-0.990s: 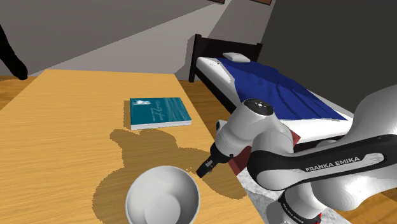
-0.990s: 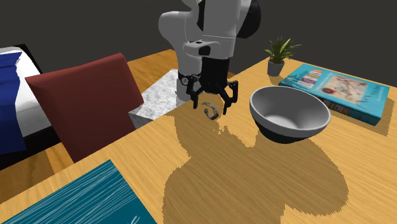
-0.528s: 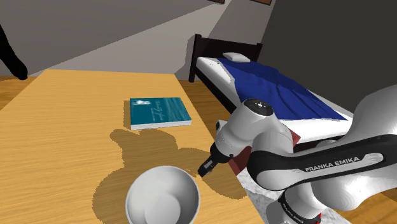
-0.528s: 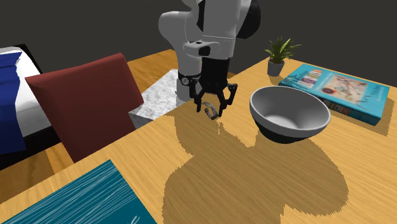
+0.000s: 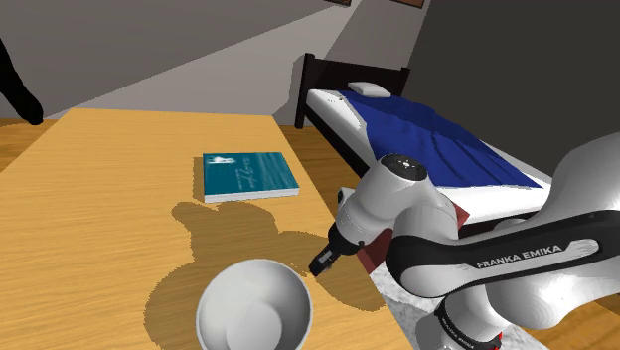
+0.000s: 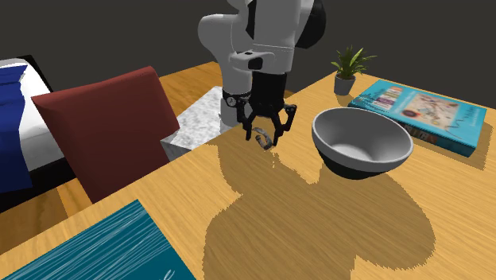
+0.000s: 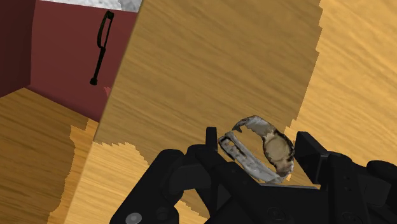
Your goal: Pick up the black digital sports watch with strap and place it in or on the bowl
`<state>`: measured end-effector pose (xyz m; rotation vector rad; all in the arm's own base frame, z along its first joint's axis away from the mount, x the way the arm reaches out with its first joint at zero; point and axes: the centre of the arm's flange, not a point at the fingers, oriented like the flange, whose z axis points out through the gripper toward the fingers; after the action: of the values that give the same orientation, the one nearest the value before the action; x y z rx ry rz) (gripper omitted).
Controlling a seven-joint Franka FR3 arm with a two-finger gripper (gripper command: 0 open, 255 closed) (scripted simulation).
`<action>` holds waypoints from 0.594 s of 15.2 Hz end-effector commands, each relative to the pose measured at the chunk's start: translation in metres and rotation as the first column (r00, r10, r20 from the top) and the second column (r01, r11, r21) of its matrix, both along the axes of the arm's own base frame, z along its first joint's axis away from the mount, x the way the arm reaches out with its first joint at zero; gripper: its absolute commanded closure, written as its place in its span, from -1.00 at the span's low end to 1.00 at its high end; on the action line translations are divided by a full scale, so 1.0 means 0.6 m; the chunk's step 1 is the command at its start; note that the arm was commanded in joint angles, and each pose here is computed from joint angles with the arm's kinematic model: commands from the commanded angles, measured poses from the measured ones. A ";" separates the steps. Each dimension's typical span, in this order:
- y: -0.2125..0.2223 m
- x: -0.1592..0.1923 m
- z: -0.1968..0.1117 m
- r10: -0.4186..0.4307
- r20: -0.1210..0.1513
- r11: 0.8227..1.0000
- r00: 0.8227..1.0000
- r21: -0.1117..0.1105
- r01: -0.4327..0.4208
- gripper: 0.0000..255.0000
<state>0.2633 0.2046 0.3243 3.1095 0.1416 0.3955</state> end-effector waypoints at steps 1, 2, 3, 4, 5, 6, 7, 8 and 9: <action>0.000 0.000 0.008 0.000 -0.001 1.000 1.000 -0.001 0.000 1.00; 0.000 0.000 0.017 0.000 -0.001 1.000 1.000 -0.001 0.000 1.00; 0.000 0.000 0.026 0.000 -0.001 1.000 1.000 -0.001 0.000 1.00; 0.000 0.000 0.035 0.000 -0.001 1.000 1.000 -0.001 0.000 1.00; 0.000 0.000 0.043 0.000 -0.001 1.000 1.000 -0.001 0.000 1.00; 0.000 0.000 0.052 0.000 -0.001 1.000 1.000 -0.001 0.000 1.00; 0.000 0.000 0.061 0.000 -0.001 1.000 1.000 -0.001 0.000 1.00; 0.000 0.000 0.070 0.000 -0.001 1.000 1.000 -0.001 0.000 1.00; 0.000 0.000 0.079 0.000 -0.001 1.000 1.000 -0.001 0.000 1.00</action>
<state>0.2639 0.2033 0.3659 3.1093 0.1410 0.3951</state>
